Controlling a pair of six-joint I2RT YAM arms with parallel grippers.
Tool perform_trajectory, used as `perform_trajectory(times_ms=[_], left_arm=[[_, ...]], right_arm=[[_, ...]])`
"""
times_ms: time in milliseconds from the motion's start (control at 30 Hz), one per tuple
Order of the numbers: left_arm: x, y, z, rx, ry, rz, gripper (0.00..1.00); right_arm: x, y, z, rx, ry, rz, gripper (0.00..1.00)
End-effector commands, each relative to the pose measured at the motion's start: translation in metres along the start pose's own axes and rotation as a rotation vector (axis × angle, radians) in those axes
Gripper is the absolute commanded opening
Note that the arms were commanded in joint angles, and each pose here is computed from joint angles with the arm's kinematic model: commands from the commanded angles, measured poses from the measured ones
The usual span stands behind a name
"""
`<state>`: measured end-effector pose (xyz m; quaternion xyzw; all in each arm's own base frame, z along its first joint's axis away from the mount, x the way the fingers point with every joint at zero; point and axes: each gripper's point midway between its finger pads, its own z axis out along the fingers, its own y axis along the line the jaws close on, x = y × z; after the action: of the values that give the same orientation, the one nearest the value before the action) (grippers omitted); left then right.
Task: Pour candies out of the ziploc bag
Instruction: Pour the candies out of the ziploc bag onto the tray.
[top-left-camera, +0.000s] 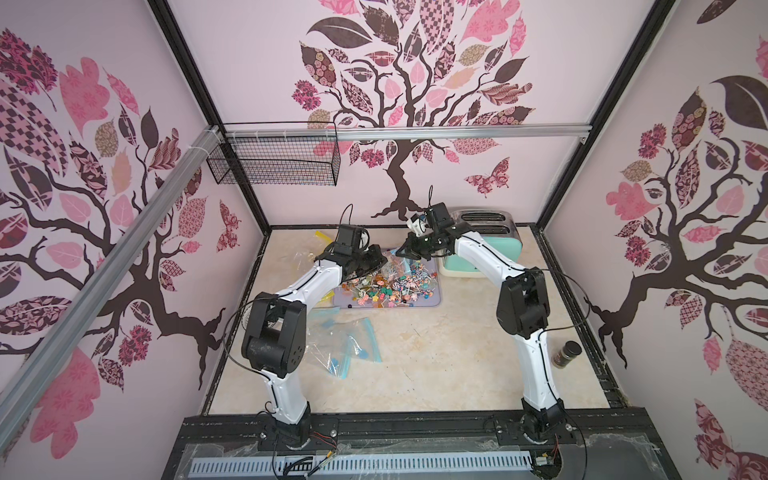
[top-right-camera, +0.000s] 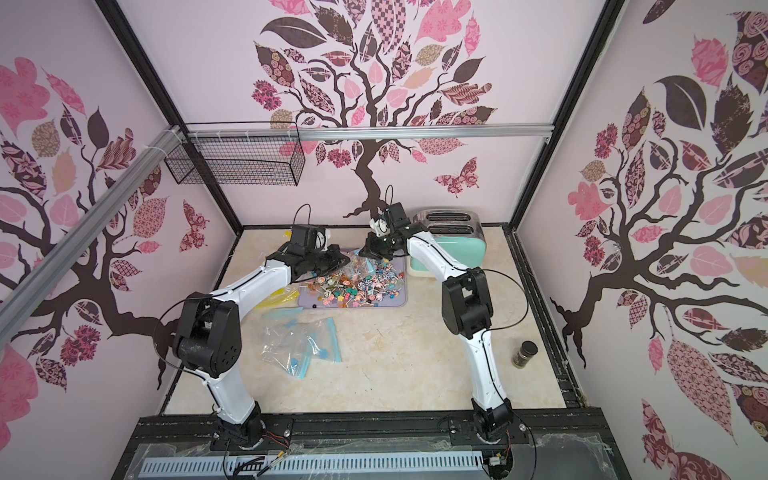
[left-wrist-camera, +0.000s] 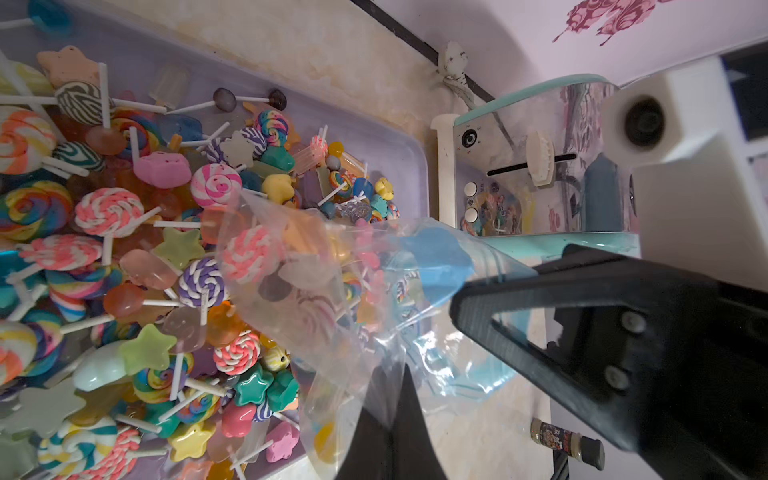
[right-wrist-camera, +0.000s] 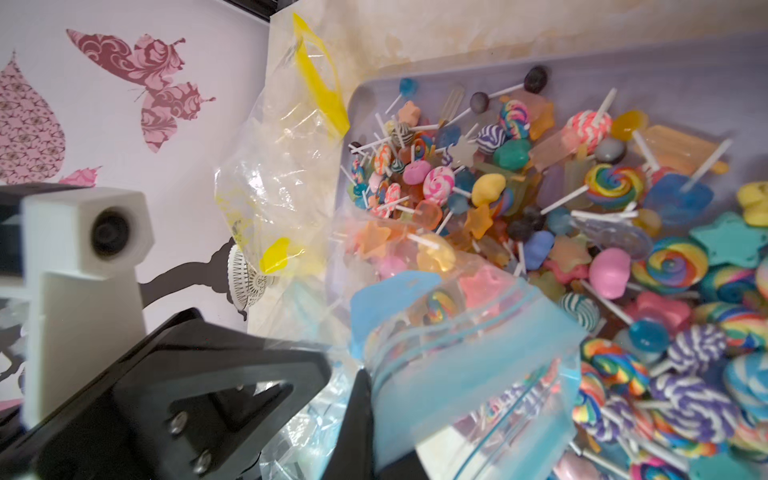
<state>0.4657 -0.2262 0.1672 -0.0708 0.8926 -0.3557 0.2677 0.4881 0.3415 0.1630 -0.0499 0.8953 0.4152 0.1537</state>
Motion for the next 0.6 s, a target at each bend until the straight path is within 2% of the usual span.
perform_trajectory(times_ms=[0,267,567], left_arm=[[-0.015,-0.021,-0.006,0.037,-0.013,0.087,0.00],[-0.026,-0.029,-0.017,-0.004,-0.012,0.147,0.00],[-0.015,-0.027,-0.016,-0.094,0.057,0.202,0.00]], right_arm=[[0.002,-0.007,0.005,-0.002,0.038,0.022,0.00],[0.013,-0.024,0.015,0.008,0.046,0.062,0.00],[0.019,-0.029,0.017,0.001,0.043,0.075,0.23]])
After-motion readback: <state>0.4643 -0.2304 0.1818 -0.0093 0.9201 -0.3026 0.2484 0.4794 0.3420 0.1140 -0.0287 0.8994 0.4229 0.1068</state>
